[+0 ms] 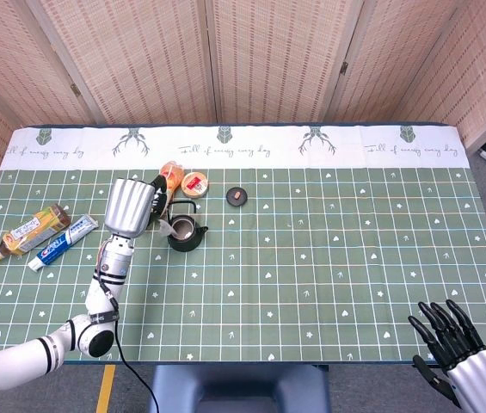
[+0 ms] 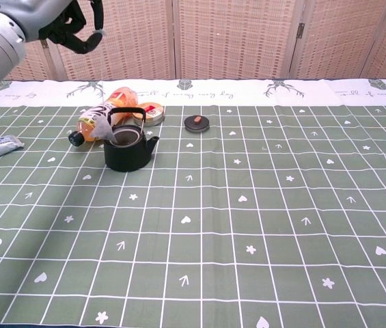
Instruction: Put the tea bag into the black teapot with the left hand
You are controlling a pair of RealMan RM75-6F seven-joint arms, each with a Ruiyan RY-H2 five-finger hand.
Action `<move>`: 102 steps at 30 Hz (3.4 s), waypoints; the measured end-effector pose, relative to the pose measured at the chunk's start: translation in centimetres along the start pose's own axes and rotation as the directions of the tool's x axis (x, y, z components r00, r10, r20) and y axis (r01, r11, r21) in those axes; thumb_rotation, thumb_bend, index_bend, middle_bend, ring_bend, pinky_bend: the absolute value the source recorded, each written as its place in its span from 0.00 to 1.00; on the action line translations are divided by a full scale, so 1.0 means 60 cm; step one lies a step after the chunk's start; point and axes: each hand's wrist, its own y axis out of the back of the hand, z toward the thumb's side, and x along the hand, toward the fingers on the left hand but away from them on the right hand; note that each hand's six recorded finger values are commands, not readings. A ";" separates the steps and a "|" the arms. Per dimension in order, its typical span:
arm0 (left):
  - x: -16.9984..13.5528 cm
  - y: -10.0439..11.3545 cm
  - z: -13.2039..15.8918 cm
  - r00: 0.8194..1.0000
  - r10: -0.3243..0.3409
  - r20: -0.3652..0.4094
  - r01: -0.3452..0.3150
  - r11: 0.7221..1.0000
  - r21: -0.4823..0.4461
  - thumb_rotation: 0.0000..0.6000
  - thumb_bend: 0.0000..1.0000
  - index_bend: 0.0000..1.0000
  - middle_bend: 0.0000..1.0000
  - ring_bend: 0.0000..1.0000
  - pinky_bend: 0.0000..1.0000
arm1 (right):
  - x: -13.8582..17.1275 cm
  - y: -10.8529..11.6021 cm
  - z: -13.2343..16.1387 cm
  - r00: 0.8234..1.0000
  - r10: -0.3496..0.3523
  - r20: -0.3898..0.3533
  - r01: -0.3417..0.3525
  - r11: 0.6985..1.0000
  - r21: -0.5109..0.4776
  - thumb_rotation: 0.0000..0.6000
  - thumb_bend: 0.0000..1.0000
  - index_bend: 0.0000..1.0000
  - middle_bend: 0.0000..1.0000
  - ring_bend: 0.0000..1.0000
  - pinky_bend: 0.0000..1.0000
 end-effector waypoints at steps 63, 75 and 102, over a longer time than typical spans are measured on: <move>0.023 -0.013 0.057 0.999 0.006 0.054 -0.008 0.999 0.034 1.00 0.49 0.66 1.00 1.00 1.00 | 0.012 0.015 -0.007 1.000 -0.031 0.004 0.031 0.999 -0.016 1.00 0.37 0.00 0.00 0.07 0.00; 0.011 -0.038 0.039 0.998 -0.035 0.045 0.034 0.999 0.028 1.00 0.49 0.67 1.00 1.00 1.00 | 0.012 0.013 -0.005 1.000 -0.030 0.001 0.030 0.999 -0.012 1.00 0.37 0.00 0.00 0.07 0.00; -0.249 -0.199 0.012 0.972 -0.173 0.156 0.208 0.947 -0.245 1.00 0.49 0.61 1.00 1.00 1.00 | 0.001 -0.006 0.007 1.000 0.008 -0.013 -0.008 1.000 0.011 1.00 0.37 0.00 0.00 0.07 0.00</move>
